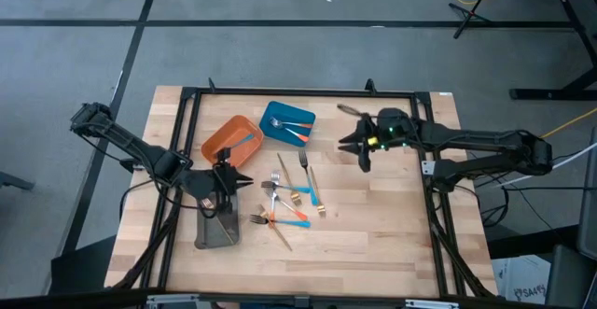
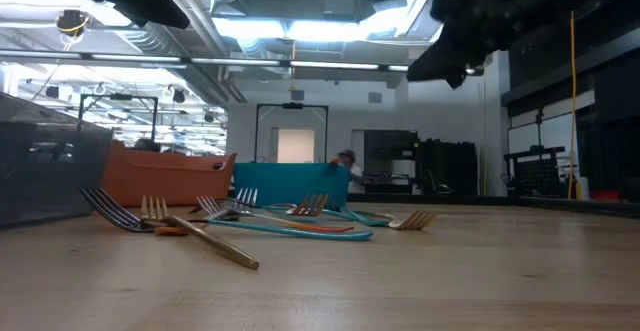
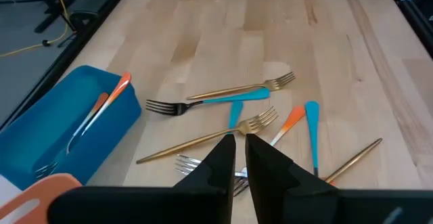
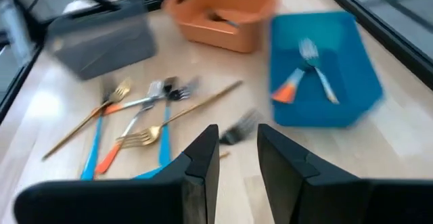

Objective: Sort silverware by color (type)
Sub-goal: Put the gold fork into the black bin

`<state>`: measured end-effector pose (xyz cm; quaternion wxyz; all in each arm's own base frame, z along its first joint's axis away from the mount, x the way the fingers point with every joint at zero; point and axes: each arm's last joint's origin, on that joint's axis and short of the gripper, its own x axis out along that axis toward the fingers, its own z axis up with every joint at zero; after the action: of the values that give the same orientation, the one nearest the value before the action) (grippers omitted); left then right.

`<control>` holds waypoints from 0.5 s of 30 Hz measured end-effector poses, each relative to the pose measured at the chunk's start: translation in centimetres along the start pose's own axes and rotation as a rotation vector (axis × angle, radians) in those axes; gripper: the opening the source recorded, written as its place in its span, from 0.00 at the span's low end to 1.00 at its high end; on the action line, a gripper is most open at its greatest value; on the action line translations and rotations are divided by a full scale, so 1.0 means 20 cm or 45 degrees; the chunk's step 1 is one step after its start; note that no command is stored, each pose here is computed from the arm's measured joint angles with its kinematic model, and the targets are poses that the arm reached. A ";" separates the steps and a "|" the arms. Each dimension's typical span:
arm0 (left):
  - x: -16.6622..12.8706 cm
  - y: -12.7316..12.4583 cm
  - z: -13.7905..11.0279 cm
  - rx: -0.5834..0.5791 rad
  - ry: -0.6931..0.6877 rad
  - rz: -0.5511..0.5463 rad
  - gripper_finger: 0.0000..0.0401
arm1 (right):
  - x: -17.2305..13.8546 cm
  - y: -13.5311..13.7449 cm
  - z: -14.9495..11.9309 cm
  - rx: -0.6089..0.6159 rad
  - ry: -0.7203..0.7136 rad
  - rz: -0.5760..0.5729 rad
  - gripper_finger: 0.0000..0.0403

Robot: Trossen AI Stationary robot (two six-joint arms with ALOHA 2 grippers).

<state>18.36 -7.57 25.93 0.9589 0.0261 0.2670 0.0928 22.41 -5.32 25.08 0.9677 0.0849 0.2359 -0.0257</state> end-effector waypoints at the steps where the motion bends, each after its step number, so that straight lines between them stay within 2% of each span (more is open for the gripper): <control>1: 0.00 0.00 0.00 0.000 0.000 0.000 0.07 | 0.00 0.02 0.00 -0.052 -0.010 0.023 0.23; 8: 0.00 0.00 0.00 -0.001 -0.001 0.001 0.07 | 0.02 0.17 0.03 -0.315 -0.109 0.170 0.23; 15: 0.00 0.00 0.00 -0.001 -0.003 0.003 0.07 | 0.00 0.25 0.10 -0.543 -0.172 0.288 0.23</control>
<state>18.37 -7.57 25.94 0.9591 0.0260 0.2659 0.0938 23.77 -0.72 27.52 0.9740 -0.0972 0.1598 0.1277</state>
